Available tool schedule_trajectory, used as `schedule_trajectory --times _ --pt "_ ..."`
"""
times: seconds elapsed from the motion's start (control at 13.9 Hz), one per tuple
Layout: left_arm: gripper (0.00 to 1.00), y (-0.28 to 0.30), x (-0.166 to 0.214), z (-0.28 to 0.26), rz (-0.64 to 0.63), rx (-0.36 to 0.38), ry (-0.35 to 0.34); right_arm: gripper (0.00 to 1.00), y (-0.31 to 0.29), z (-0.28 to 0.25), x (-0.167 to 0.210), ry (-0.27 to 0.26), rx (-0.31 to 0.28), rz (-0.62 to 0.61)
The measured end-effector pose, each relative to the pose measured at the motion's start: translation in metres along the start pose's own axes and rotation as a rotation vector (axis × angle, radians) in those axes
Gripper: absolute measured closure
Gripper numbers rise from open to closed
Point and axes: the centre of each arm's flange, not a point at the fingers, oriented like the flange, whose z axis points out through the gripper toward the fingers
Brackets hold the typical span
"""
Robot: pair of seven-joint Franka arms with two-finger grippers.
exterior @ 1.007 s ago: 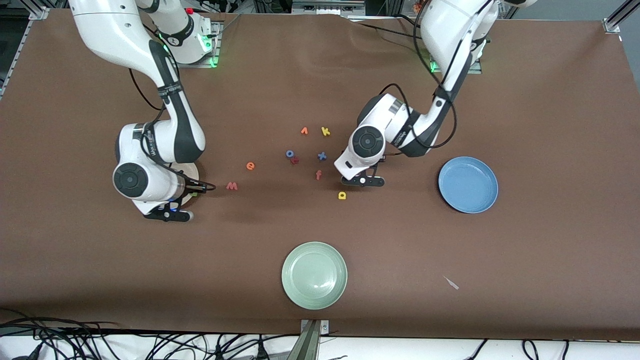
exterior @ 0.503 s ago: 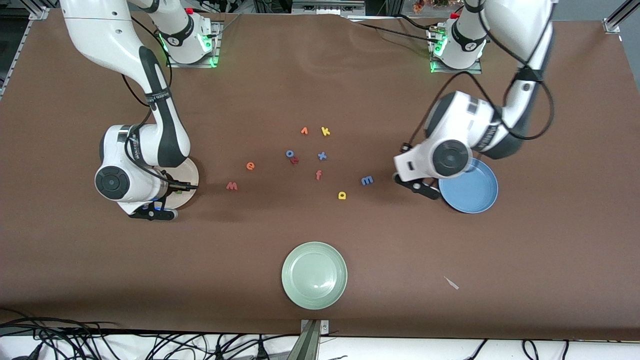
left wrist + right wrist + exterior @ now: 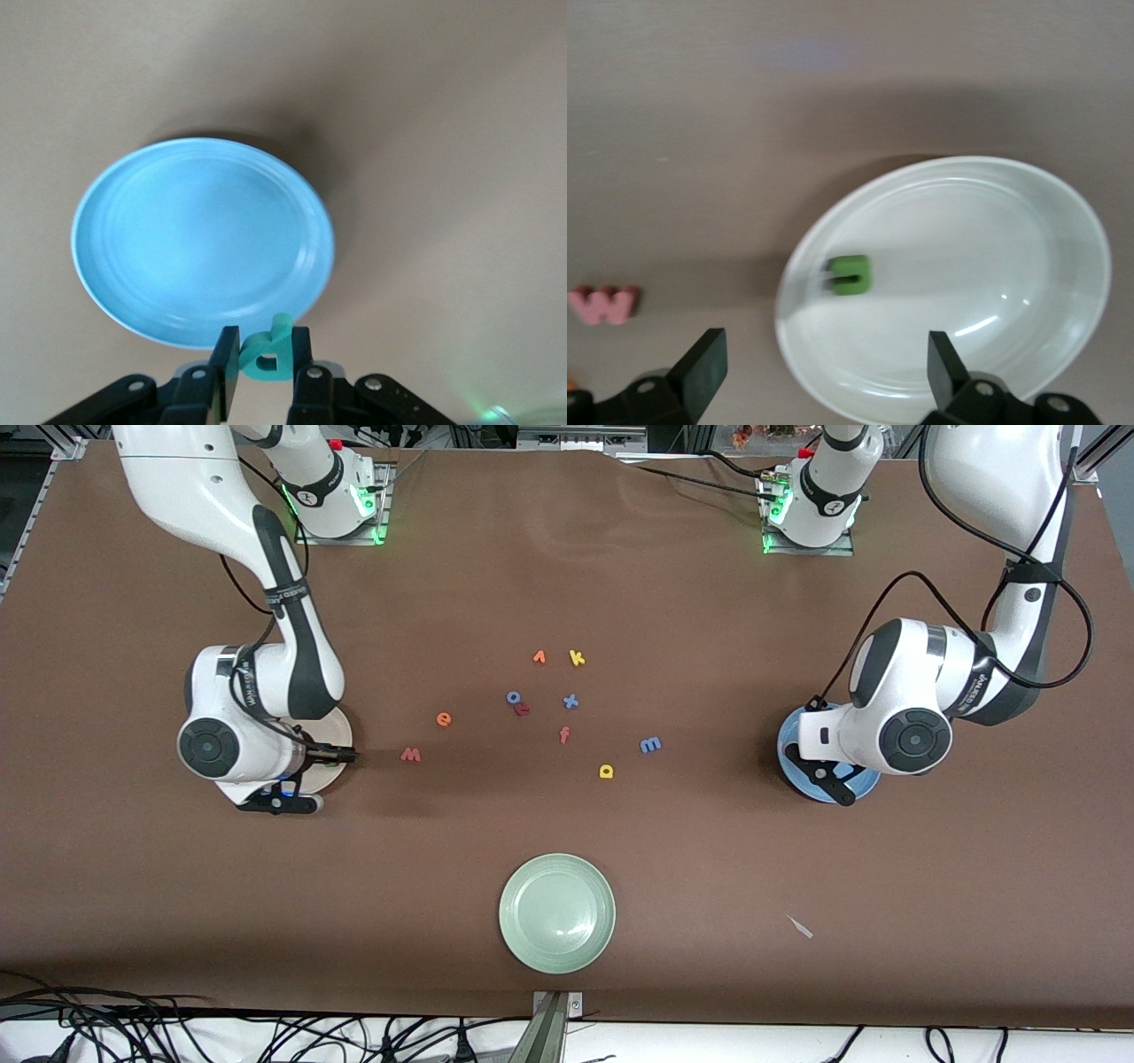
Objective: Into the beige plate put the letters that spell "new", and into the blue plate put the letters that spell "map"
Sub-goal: 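Grasp orange e with the right gripper while the left gripper reaches letters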
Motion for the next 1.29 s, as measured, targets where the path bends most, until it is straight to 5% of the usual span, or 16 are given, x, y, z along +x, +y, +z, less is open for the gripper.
schedule_trajectory --times 0.43,0.65,1.08,1.29 --pt "0.72 -0.011 -0.014 0.102 0.026 0.064 0.068 0.00 -0.077 -0.021 -0.023 0.027 0.042 0.028" --pt "0.68 -0.016 -0.023 0.120 0.013 0.055 0.075 0.00 -0.087 -0.015 -0.040 0.088 0.077 0.055" --pt "0.08 -0.011 -0.019 0.086 0.025 0.091 0.125 0.00 -0.144 0.040 -0.094 0.143 0.139 0.156" --pt "0.00 0.011 0.002 0.040 0.077 0.130 0.187 0.00 -0.156 0.046 -0.103 0.138 0.143 0.167"
